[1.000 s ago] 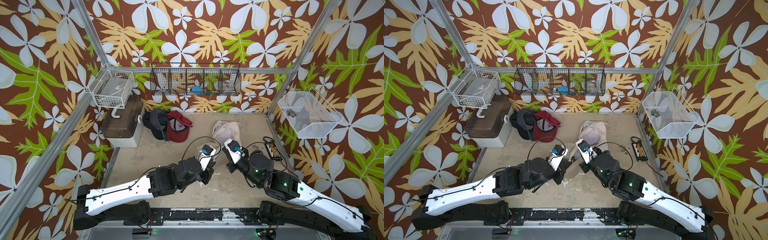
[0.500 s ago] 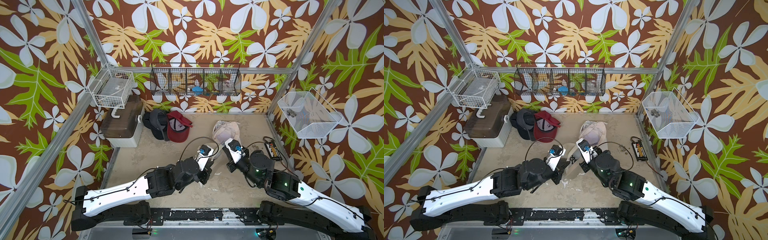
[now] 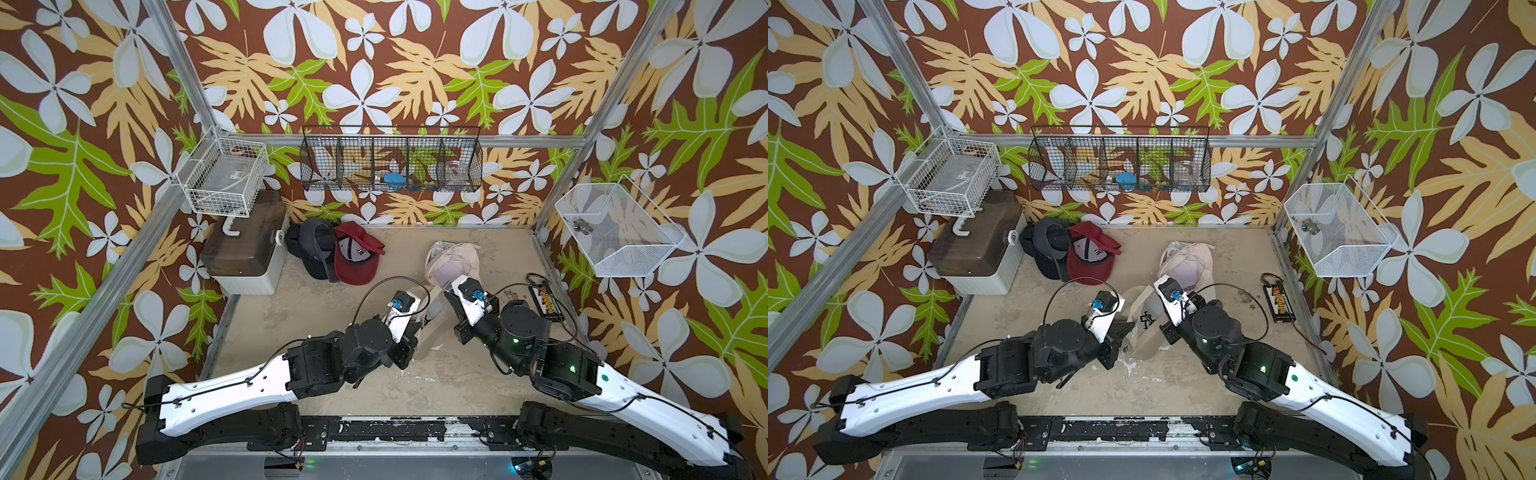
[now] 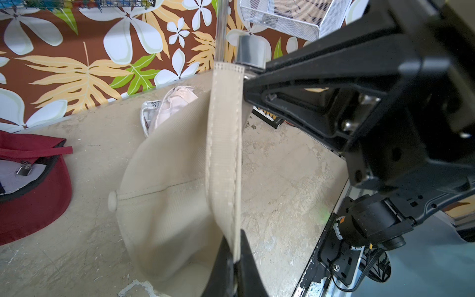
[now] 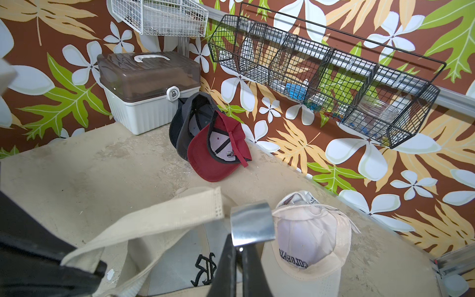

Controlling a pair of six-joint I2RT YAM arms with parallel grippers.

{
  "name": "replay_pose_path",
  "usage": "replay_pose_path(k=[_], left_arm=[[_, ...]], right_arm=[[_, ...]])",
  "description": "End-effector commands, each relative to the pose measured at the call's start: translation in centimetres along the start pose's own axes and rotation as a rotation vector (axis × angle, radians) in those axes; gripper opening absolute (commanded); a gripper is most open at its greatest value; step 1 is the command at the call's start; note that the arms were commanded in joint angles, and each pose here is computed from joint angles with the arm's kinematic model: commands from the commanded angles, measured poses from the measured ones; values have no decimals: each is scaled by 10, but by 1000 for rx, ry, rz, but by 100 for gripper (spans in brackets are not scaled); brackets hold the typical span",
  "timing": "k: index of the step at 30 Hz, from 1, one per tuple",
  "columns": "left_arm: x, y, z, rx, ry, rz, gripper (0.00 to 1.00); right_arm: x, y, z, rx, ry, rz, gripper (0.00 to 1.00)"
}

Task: Open the adjustable buckle of the baseball cap
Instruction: Pull the adjustable strap on the baseball cap, then place the baseball cap on the baseball cap.

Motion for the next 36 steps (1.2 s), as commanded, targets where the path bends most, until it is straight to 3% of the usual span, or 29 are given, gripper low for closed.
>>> replay_pose_path(k=[1, 11, 16, 23, 36], left_arm=[[8, 5, -6, 9, -45, -41, 5], [78, 36, -47, 61, -250, -226, 5], [108, 50, -55, 117, -334, -251, 5], [119, 58, -50, 131, -334, -276, 5], [119, 66, -34, 134, -312, -301, 5]], right_arm=[[-4, 5, -13, -38, -58, -63, 0], [-34, 25, -68, -61, -153, -242, 0], [-46, 34, -80, -64, -166, -291, 0], [-54, 40, -79, -96, -165, -315, 0], [-56, 45, -42, -105, -77, -298, 0]])
Point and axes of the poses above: each gripper's point midway between its finger pads, its own x axis back along the fingers, its own y axis along the line the jaws close on, z = x × y, the point moved 10 cm from there along x, back along the fingers, and after that the axes turned 5 degrees about x, right-handed, at the moved point
